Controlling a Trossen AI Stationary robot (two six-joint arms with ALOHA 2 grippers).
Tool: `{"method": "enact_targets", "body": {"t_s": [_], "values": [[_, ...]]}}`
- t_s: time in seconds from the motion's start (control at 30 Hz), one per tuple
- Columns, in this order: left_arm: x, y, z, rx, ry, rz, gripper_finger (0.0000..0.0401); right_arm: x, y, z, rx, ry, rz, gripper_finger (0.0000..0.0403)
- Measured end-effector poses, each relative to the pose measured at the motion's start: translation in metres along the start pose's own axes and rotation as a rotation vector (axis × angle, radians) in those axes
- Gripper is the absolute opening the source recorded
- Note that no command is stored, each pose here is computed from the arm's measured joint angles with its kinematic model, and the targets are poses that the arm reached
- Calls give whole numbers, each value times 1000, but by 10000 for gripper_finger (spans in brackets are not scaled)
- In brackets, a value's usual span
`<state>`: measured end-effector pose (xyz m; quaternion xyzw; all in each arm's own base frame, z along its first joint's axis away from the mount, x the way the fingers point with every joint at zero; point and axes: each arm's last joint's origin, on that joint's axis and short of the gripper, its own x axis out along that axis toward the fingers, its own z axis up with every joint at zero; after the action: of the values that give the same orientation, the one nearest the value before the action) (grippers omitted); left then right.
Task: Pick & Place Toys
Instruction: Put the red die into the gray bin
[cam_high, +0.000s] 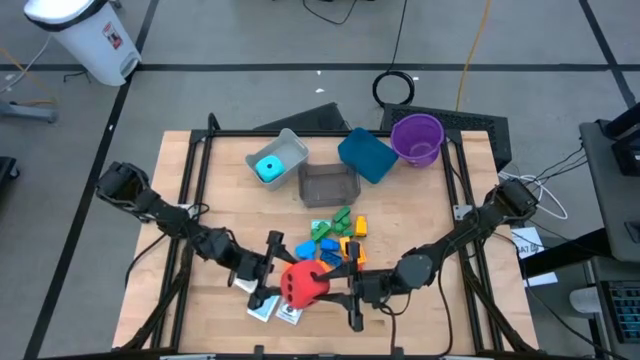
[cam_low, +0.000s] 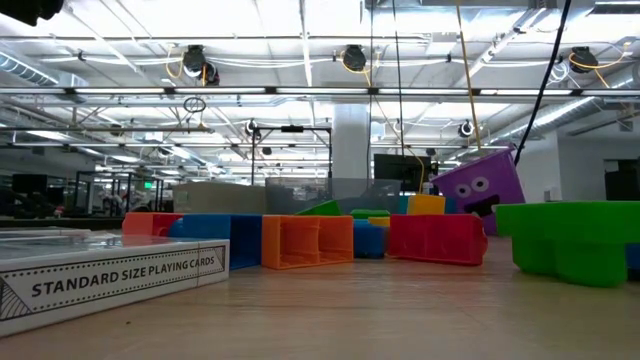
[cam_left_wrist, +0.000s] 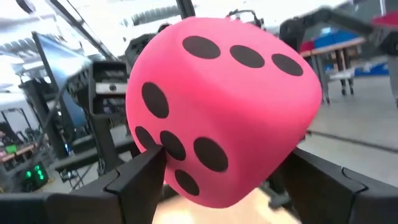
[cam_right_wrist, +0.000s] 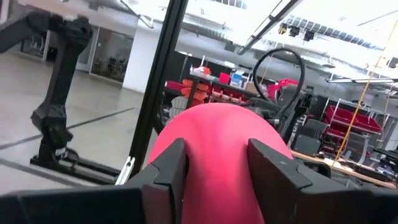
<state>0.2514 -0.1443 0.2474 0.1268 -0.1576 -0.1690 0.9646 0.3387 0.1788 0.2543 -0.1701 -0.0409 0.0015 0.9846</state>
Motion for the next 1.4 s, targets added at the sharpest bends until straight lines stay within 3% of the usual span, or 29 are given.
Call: {"method": "enact_targets", "body": {"t_s": [0.43, 0.97, 1.4], "values": [[-1, -1, 7, 20, -64, -5, 273, 1, -2, -5, 7, 45, 0, 125], [-1, -6, 4, 83, -3, 27, 389, 1, -2, -8, -8, 61, -8, 125], [12, 4, 9, 65, 26, 3, 387, 2, -4, -10, -7, 83, -4, 125]]}}
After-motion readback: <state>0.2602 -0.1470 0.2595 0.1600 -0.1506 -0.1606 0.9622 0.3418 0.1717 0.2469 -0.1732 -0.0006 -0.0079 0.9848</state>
